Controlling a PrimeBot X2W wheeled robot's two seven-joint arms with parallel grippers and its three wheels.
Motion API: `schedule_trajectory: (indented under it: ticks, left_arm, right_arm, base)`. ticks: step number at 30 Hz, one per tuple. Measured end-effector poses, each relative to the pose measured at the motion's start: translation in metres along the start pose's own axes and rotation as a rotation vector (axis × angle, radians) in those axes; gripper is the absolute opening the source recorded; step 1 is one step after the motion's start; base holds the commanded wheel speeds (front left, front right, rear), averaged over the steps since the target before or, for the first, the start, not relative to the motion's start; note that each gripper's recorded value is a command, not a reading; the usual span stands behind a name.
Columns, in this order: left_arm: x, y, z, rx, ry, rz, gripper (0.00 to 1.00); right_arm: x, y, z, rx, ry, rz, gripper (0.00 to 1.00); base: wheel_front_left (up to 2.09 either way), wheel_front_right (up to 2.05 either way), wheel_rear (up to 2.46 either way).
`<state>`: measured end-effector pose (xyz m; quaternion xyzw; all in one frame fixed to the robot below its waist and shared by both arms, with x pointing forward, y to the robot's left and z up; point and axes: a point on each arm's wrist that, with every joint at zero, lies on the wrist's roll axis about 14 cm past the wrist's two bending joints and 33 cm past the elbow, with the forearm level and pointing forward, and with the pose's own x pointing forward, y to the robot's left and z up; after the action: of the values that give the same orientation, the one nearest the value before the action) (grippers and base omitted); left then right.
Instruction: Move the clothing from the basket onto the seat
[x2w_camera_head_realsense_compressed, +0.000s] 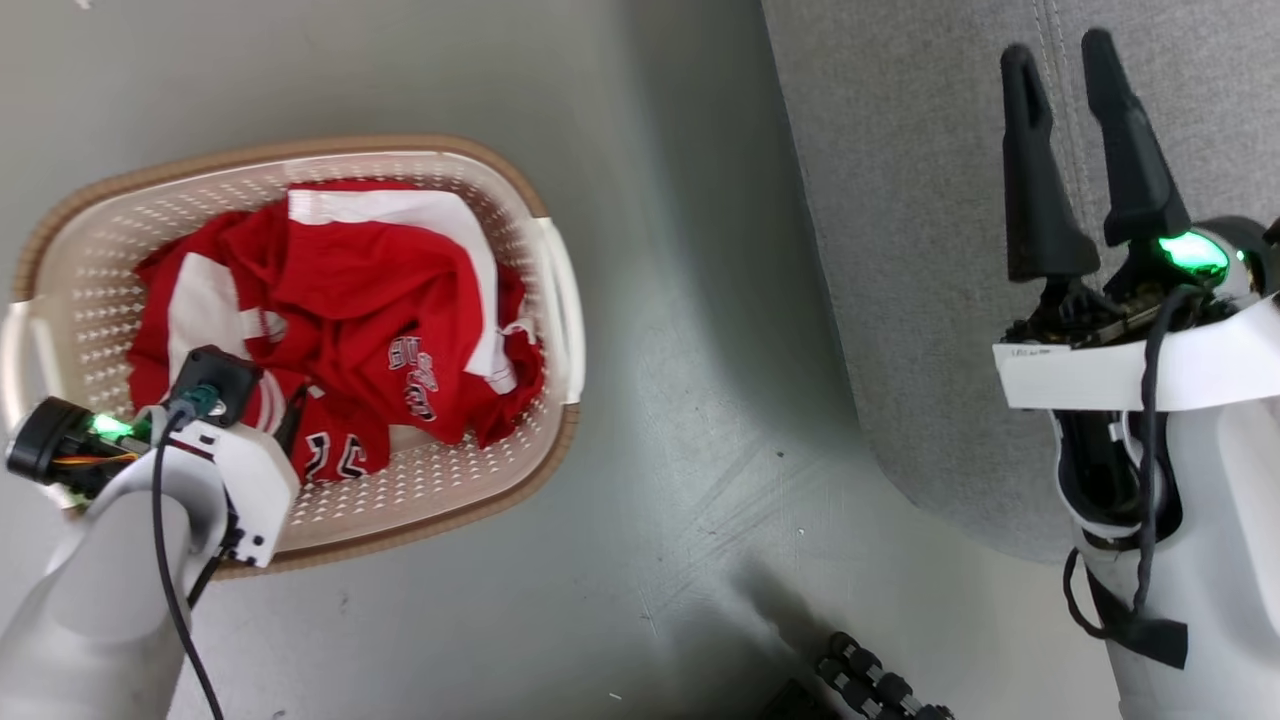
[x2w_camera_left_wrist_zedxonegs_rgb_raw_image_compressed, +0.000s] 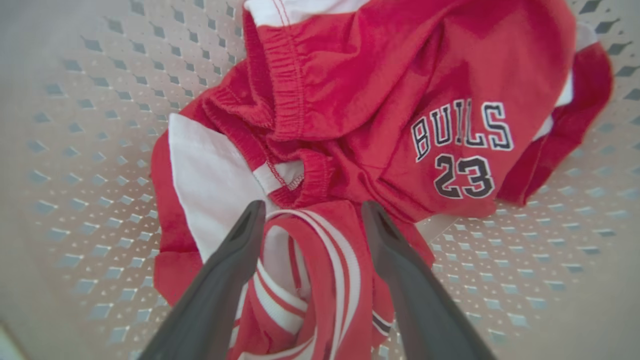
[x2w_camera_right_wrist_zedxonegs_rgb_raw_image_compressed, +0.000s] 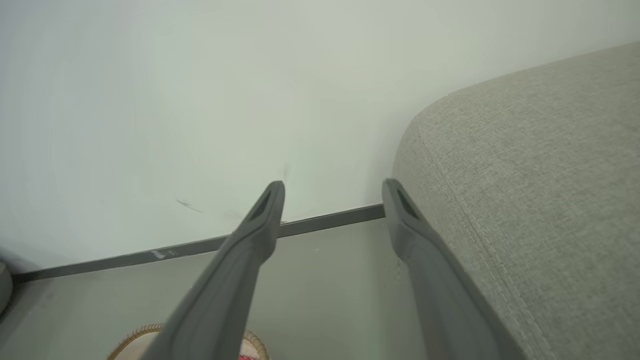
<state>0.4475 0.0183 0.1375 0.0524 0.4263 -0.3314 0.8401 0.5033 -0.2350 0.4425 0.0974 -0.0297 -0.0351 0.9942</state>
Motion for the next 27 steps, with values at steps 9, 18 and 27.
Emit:
schedule_trajectory:
  ticks: [9, 18, 27]
  left_arm:
    - [0.015, 0.001, -0.02, 0.03, 0.078, -0.021, 1.0]
    - [0.025, -0.005, -0.048, 0.118, 0.179, -0.06, 1.0]
    - [0.032, 0.002, -0.069, 0.216, 0.287, -0.057, 1.0]
  right_arm:
    - [0.001, -0.011, 0.002, -0.002, -0.008, -0.025, 1.0]
    - [0.003, -0.014, -0.002, -0.007, 0.004, -0.028, 1.0]
    - [0.0, -0.019, -0.006, -0.015, 0.022, -0.04, 1.0]
  base:
    - [0.0, 0.0, 0.0]
    - [0.0, 0.0, 0.0]
    - [0.0, 0.0, 0.0]
